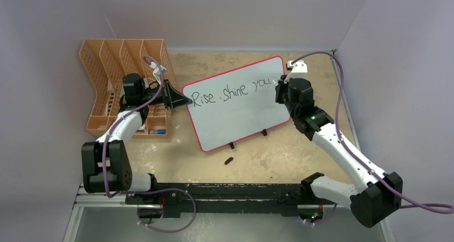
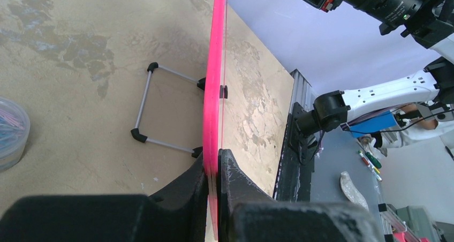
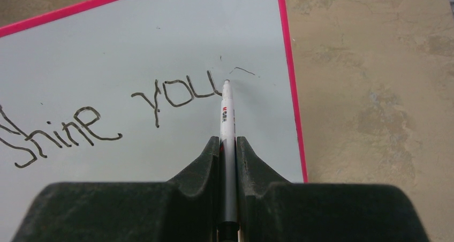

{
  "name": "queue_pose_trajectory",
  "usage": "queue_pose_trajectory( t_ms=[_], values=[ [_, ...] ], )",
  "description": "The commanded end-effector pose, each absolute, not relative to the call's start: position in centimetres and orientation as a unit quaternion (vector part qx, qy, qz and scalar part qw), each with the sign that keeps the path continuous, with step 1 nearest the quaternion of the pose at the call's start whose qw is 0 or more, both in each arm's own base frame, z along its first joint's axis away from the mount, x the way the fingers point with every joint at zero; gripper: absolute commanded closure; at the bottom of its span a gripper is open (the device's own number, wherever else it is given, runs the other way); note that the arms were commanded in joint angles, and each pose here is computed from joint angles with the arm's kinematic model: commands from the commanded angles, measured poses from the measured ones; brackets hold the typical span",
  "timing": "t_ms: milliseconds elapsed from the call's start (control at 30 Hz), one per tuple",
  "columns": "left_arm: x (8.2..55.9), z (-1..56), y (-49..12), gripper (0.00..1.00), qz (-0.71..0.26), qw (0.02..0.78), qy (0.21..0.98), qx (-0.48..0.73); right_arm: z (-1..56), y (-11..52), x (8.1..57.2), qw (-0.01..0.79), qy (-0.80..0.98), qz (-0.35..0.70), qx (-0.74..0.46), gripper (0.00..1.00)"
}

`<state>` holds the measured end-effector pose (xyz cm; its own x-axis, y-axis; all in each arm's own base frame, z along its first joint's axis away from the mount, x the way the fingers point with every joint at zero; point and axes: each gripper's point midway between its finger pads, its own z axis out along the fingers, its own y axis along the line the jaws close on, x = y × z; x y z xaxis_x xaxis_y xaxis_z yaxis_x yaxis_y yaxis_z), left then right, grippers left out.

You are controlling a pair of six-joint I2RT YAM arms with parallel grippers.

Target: Write a sentence on the whiteboard

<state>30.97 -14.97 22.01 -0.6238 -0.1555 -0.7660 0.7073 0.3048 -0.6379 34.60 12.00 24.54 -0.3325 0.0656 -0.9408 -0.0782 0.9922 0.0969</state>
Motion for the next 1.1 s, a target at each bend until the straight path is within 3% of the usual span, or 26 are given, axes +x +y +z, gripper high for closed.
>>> queue_pose_trajectory(
  t_ms=[0, 1067],
  values=[
    [31.7, 23.3, -14.7, 1.0, -0.537, 0.419, 0.7, 0.214, 28.2, 12.9, 35.7, 0.611, 0.786, 0.095, -0.007, 1.0],
    [31.8, 23.3, -14.7, 1.0, -0.537, 0.418, 0.701, 0.213, 26.8, 12.4, 36.8, 0.597, 0.796, 0.099, -0.007, 1.0]
  ],
)
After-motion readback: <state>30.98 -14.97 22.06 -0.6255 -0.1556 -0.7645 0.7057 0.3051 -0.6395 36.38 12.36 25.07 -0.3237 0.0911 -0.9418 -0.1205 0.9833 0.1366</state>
